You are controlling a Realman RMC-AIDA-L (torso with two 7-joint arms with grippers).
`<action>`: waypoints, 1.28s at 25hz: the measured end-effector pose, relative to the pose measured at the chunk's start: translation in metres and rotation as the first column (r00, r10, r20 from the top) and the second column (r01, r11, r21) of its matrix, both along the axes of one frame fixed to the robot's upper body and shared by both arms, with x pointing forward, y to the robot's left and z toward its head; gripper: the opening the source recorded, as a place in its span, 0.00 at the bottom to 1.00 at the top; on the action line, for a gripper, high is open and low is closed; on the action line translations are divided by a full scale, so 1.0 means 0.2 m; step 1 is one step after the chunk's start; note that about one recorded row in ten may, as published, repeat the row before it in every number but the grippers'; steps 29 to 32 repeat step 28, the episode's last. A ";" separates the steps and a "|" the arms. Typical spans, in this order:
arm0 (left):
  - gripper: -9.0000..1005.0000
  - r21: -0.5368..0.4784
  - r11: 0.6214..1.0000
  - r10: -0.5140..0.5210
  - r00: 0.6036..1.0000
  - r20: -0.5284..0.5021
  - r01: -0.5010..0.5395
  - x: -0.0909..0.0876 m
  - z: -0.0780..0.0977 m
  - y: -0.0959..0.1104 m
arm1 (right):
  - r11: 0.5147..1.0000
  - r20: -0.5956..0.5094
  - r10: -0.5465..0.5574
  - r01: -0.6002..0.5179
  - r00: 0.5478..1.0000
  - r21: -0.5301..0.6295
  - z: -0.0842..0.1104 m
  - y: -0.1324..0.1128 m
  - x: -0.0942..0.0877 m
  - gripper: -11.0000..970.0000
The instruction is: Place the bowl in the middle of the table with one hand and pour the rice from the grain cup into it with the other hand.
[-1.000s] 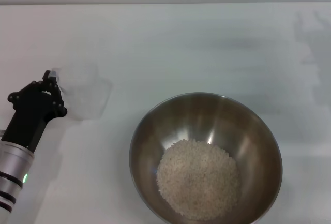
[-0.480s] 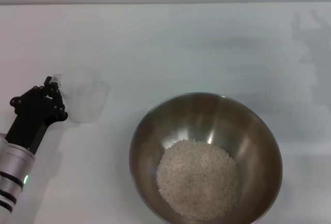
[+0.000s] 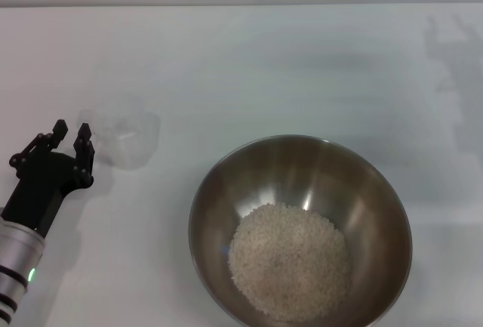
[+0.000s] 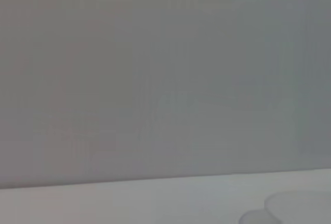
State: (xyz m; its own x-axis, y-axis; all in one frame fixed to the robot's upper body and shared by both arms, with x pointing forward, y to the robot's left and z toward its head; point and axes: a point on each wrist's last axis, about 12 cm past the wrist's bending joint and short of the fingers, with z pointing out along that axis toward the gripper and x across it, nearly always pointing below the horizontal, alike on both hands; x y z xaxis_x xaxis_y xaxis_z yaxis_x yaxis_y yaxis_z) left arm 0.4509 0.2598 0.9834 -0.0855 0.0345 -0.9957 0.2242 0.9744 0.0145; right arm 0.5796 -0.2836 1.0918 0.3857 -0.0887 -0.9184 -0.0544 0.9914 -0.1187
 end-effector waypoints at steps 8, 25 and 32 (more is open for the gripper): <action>0.33 0.003 1.000 0.010 1.000 -0.007 -0.010 -0.09 -0.03 0.03 | 1.000 -0.003 0.001 -0.001 1.000 -0.003 0.00 0.00 0.01 0.45; 0.49 -0.132 0.990 -0.008 0.938 0.345 0.057 -0.06 0.20 0.03 | 0.957 -0.143 0.288 -0.278 0.947 0.082 -0.15 0.18 -0.12 0.45; 0.54 -0.128 0.991 0.000 0.945 0.326 0.044 -0.02 0.20 0.03 | 0.949 -0.155 0.309 -0.293 0.938 0.115 -0.17 0.17 -0.14 0.45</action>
